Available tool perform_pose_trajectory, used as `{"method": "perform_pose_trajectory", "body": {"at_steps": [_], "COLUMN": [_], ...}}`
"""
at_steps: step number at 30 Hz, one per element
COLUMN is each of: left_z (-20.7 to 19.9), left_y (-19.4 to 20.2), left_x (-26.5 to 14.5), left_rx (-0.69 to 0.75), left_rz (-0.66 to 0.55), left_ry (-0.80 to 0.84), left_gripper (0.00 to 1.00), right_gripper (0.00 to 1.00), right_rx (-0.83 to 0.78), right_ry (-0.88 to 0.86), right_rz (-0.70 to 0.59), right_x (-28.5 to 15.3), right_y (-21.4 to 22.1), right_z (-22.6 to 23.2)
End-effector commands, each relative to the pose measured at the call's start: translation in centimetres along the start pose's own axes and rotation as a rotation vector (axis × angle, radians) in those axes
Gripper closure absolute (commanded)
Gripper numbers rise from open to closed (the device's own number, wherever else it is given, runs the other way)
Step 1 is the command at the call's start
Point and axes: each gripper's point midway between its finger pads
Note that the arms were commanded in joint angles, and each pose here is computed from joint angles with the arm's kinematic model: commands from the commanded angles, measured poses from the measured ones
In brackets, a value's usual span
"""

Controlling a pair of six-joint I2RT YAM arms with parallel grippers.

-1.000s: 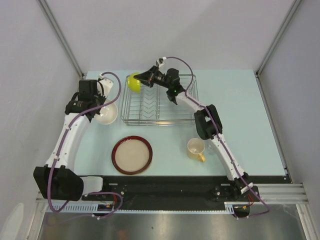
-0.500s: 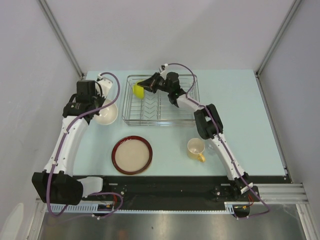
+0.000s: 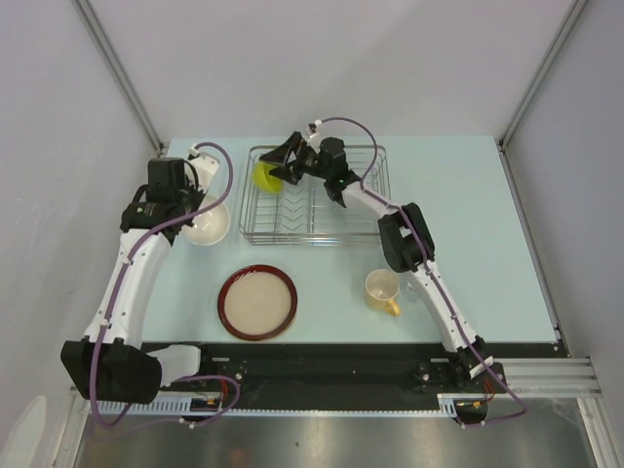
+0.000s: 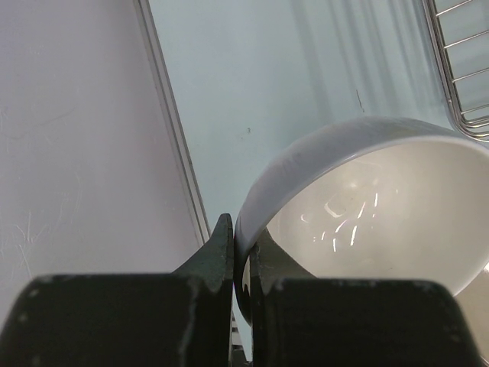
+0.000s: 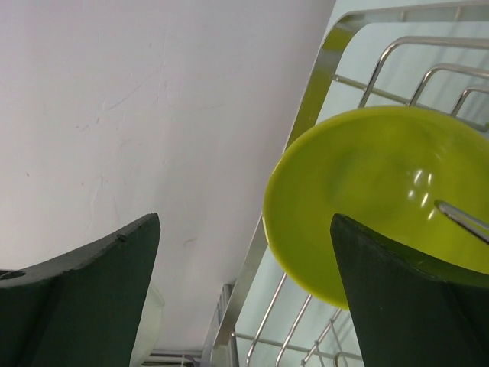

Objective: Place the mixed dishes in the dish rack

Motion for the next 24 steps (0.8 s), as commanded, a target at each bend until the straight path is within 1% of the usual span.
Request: {"method": "perform_pose_trajectory", "body": {"at_steps": [1,2,3,4,5,6,7,8,9,10,11,12,13,14,15,16,17,19,20,23,24], "left_z": [0.4,0.7,0.4,0.4,0.7,-0.8,0.0,0.0,-1.2,-1.7,-1.9,-3.3,-4.1,-3.9,-5.0,-5.3,-5.6,-6.9,-7.6,-8.8,-9.4], "left_y": [-3.0,-4.1,-4.6,-5.3,-6.7,-7.3,-7.8,-9.4,-10.3,-10.7,-12.0,-12.7,-13.0,-13.6,-14.0,-14.1,-14.1,-14.3,-14.2,-14.0,-13.7], "left_x": [-0.8,-0.9,-0.4,-0.2,-0.4,0.7,0.7,0.2,0.2,0.8,0.2,0.0,0.6,0.3,0.2,0.3,0.7,0.7,1.3,1.4,1.8], "left_rx": [-0.004,0.0,0.025,0.036,0.051,0.096,0.111,0.124,0.148,0.164,0.171,0.2,0.227,0.248,0.282,0.325,0.352,0.4,0.43,0.484,0.509], "left_rz": [-0.082,-0.103,-0.091,-0.092,-0.114,-0.095,-0.081,-0.103,-0.11,-0.09,-0.11,-0.122,-0.111,-0.115,-0.122,-0.112,-0.097,-0.093,-0.08,-0.057,-0.041], "left_ry": [-0.016,-0.035,-0.062,-0.084,-0.114,-0.114,-0.196,-0.215,-0.207,-0.227,-0.24,-0.234,-0.241,-0.291,-0.293,-0.317,-0.356,-0.375,-0.387,-0.426,-0.446], "left_gripper": [1.0,1.0,0.99,1.0,1.0,1.0,1.0,0.99,1.0,1.0,0.99,1.0,1.0,1.0,1.0,1.0,1.0,1.0,1.0,1.0,1.0], "right_gripper": [0.0,0.0,0.0,0.0,0.0,0.0,0.0,0.0,0.0,0.0,0.0,0.0,0.0,0.0,0.0,0.0,0.0,0.0,0.0,0.0,0.0], "right_rx": [-0.058,-0.094,-0.146,-0.13,-0.18,-0.235,-0.205,-0.222,-0.221,-0.256,-0.245,-0.254,-0.253,-0.249,-0.25,-0.243,-0.255,-0.238,-0.25,-0.242,-0.256], "right_ry": [0.03,0.04,0.014,0.073,0.094,0.094,0.145,0.141,0.15,0.136,0.159,0.152,0.155,0.168,0.169,0.185,0.186,0.216,0.223,0.256,0.263], "right_rz": [0.015,0.024,-0.002,0.037,0.039,-0.015,0.002,-0.029,-0.052,-0.1,-0.094,-0.079,-0.072,-0.076,-0.077,-0.077,-0.102,-0.116,-0.143,-0.156,-0.183], "right_x": [-2.3,-3.0,-4.2,-5.4,-6.5,-8.5,-10.3,-11.7,-13.2,-15.4,-16.5,-17.2,-18.1,-18.9,-19.4,-20.1,-21.2,-22.7,-24.1,-26.5,-27.9], "right_y": [-1.5,-1.5,-3.7,-2.4,-2.8,-5.7,-4.3,-5.3,-5.9,-8.0,-7.7,-7.8,-8.0,-8.4,-8.6,-8.7,-9.7,-10.1,-11.1,-11.4,-12.2], "right_z": [2.2,2.5,6.1,4.8,5.1,8.8,7.2,8.6,9.0,11.7,11.3,11.8,12.9,12.8,13.3,13.4,14.7,14.8,15.7,15.9,16.8]}}
Point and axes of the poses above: each gripper's point midway between its finger pads, its own x axis out along the fingers, its own z axis along the line the jaws close on, y = z × x, and after that the axes turned 15 degrees about -x, right-handed
